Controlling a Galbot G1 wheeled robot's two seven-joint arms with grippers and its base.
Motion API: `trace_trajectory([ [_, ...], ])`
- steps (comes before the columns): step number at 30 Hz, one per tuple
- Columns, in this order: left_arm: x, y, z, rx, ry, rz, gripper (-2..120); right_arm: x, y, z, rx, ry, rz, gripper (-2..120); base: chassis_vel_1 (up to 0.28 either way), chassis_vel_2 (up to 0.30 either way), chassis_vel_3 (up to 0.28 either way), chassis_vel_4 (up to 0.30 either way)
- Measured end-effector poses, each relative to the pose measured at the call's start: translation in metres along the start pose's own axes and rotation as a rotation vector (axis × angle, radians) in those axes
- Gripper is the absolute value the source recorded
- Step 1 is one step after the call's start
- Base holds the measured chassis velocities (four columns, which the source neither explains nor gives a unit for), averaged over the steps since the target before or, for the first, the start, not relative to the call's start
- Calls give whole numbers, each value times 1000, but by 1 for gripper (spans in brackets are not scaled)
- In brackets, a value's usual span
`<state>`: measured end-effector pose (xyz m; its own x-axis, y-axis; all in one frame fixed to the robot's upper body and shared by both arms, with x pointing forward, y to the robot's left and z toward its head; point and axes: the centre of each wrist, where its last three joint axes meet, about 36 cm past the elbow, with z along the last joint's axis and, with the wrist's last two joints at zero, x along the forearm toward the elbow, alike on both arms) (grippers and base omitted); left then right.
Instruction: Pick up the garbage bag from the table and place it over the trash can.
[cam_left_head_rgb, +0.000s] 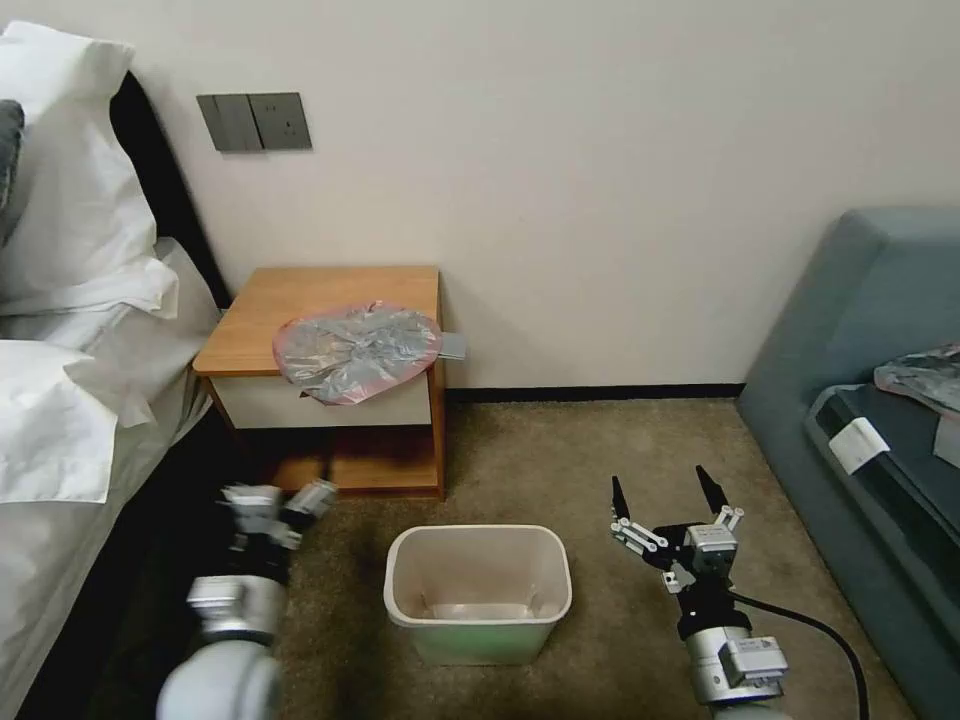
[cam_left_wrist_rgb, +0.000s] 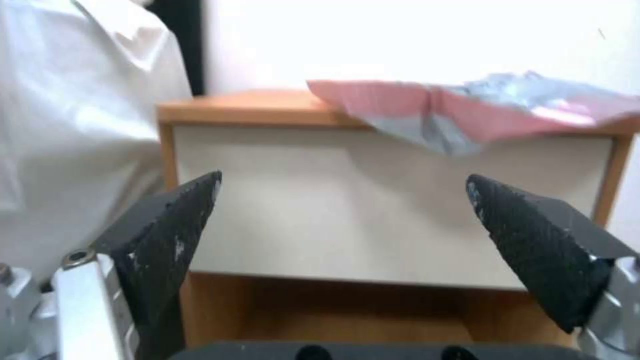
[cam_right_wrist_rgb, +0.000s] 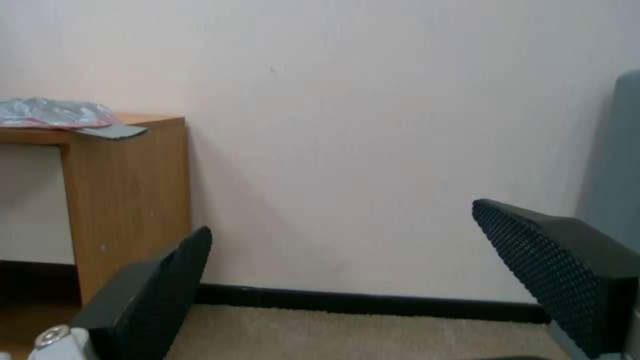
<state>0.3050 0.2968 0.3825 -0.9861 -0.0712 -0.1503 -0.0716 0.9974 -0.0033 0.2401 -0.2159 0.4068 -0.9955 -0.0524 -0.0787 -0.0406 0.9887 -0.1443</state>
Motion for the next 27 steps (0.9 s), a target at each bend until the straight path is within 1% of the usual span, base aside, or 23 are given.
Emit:
trace_trajectory([
  [1,0,1,1,-1,0,-1,97,-2,3,-1,-50,13,12,100,0,0,0,0],
  [5,2,1,3,-8,6,-1,97,-7,4,5,-102,19,10,100,0,0,0,0],
  [7,3,0,6,-14,8,-2,97,-9,8,9,-174,20,1,100,0,0,0,0],
  [8,3,0,6,-14,8,-2,97,-9,8,9,-174,20,1,100,0,0,0,0],
  [11,4,-1,10,-26,7,-5,97,-14,15,14,-283,20,-20,100,0,0,0,0],
  [12,4,-1,10,-26,7,-5,97,-14,15,14,-283,20,-20,100,0,0,0,0],
  [14,2,-1,11,-31,3,-10,97,-23,23,12,-406,11,-48,100,0,0,0,0],
  [15,1,-2,11,-31,0,-13,97,-30,28,9,-487,3,-68,100,0,0,0,0],
  [16,1,-2,11,-31,0,-13,97,-30,28,9,-487,3,-68,100,0,0,0,0],
  [18,-5,-3,12,-29,-10,-16,97,-48,38,1,-668,-19,-128,100,0,0,0,0],
  [19,-5,-3,12,-29,-10,-16,97,-48,38,1,-668,-19,-128,100,0,0,0,0],
  [21,-9,-4,14,-28,-14,-19,97,-61,43,-3,-787,-33,-166,100,0,0,0,0],
  [22,-10,-4,17,-31,-7,-23,97,-75,47,-5,-873,-42,-203,100,0,0,0,0],
  [23,-10,-4,17,-31,-7,-23,97,-75,47,-5,-873,-42,-203,100,0,0,0,0],
  [24,-9,-4,19,-33,-2,-27,97,-81,49,-5,-903,-42,-218,100,0,0,0,0],
  [25,-6,-4,25,-40,13,-37,97,-101,55,-5,-988,-39,-250,100,0,0,0,0],
  [26,-6,-4,25,-40,13,-37,97,-101,55,-5,-988,-39,-250,100,0,0,0,0],
  [27,-4,-3,29,-45,22,-46,97,-116,59,-4,-1035,-29,-261,100,0,0,0,0],
])
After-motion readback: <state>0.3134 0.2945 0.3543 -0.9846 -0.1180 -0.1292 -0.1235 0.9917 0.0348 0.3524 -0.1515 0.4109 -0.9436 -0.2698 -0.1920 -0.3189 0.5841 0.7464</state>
